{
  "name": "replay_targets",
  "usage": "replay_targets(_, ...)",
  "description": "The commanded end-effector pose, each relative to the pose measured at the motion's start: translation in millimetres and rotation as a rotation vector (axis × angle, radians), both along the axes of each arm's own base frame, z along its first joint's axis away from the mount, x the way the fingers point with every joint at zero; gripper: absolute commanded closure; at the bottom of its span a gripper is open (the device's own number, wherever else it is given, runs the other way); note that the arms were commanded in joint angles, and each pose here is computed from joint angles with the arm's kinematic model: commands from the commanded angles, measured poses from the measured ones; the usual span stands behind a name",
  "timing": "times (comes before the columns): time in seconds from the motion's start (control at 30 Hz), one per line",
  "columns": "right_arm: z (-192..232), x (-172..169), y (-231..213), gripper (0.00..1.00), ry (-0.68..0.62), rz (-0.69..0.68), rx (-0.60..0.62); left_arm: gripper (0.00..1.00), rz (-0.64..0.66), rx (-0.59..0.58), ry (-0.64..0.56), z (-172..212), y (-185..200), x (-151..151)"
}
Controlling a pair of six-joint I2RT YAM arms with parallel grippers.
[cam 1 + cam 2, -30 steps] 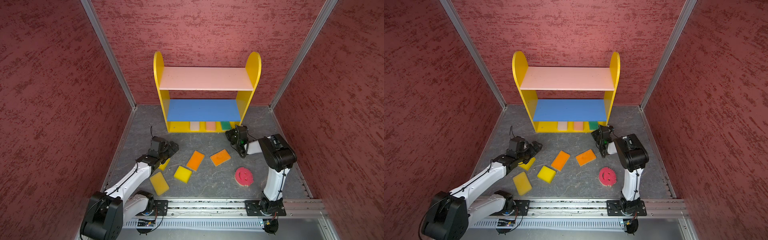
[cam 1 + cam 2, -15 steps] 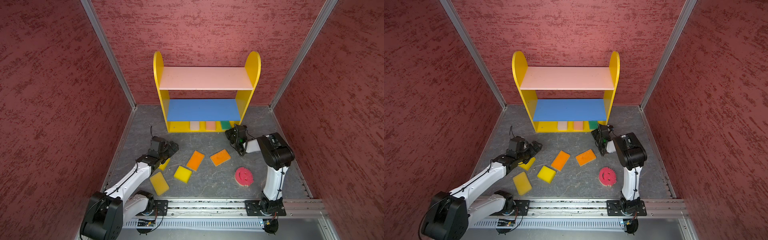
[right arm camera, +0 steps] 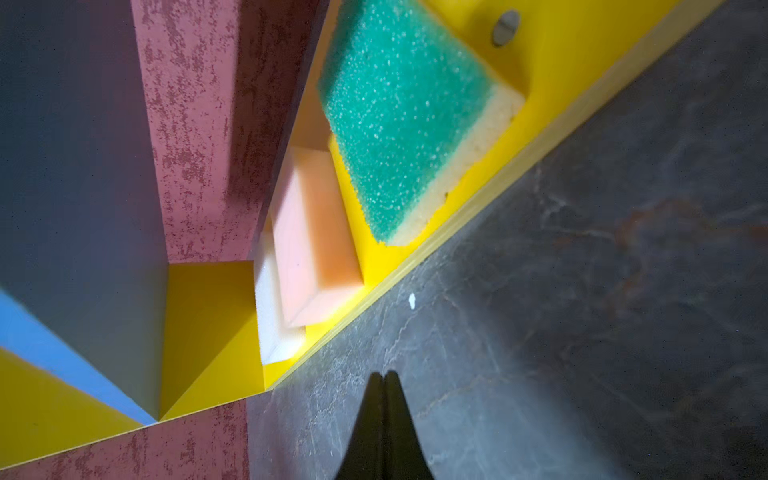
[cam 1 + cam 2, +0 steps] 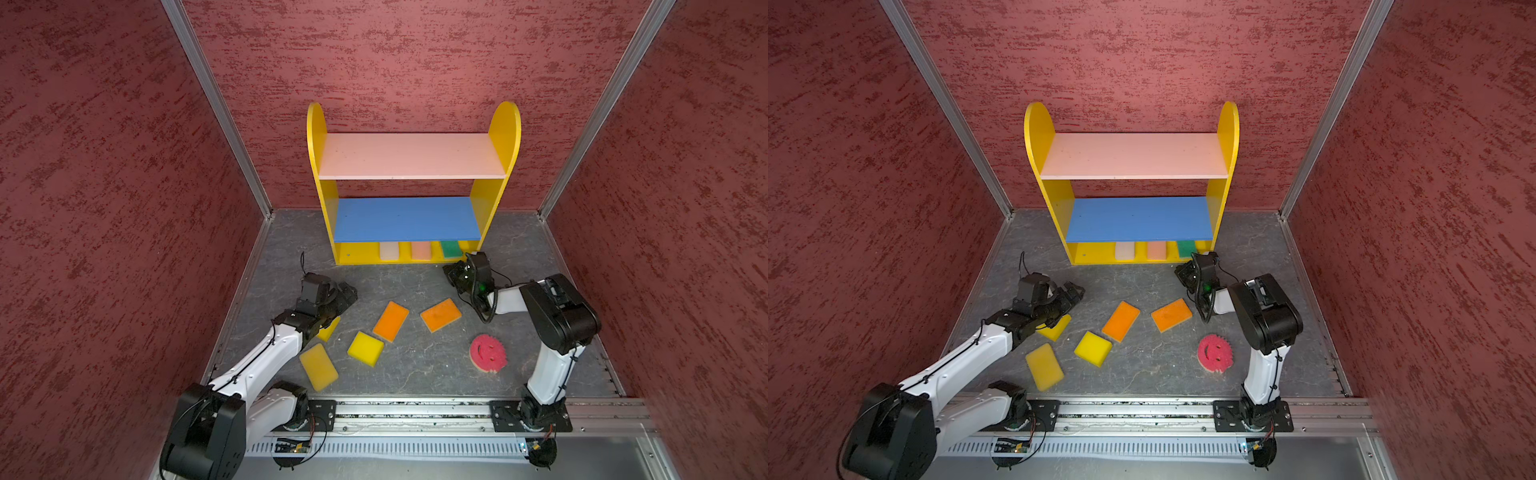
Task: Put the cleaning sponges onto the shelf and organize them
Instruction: 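Push the right gripper in toward the green sponge under the shelf, then move the right gripper back to the shelf corner beside the green sponge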
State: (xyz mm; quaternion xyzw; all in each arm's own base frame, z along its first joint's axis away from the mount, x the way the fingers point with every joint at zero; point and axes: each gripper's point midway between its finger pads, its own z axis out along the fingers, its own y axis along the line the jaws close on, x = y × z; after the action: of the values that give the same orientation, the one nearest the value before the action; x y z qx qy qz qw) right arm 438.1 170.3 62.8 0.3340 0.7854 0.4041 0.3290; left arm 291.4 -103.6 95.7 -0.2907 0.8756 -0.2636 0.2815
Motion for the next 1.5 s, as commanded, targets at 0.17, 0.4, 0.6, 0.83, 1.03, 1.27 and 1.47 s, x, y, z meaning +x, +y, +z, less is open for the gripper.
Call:
replay_targets(0.17,16.7,-16.8,-51.6,1.00,-0.030,-0.099,-0.043,0.05,-0.010,0.018,-0.055,18.3,1.0,5.3)
replay_targets(0.4,24.0,-11.4,-73.4,1.00,-0.052,-0.155,-0.037,0.04,-0.002,0.019,-0.051,14.7,4.9,4.4)
replay_targets(0.6,21.2,6.9,-50.5,1.00,-0.059,-0.111,0.000,0.04,0.001,0.012,-0.041,8.3,6.4,5.6)
replay_targets(0.83,10.8,28.5,-20.6,1.00,-0.059,-0.075,0.041,0.03,-0.001,0.007,-0.030,4.4,5.7,5.8)
replay_targets(1.03,7.2,39.1,-17.3,1.00,-0.066,-0.088,0.056,0.03,0.007,0.010,-0.024,2.5,7.7,4.7)
replay_targets(1.27,-2.4,43.6,-11.7,1.00,-0.056,-0.087,0.067,0.03,0.006,0.005,-0.018,0.9,6.5,4.8)
replay_targets(1.47,-4.7,47.0,-8.4,1.00,-0.058,-0.089,0.076,0.03,0.004,0.004,-0.019,1.6,5.9,5.4)
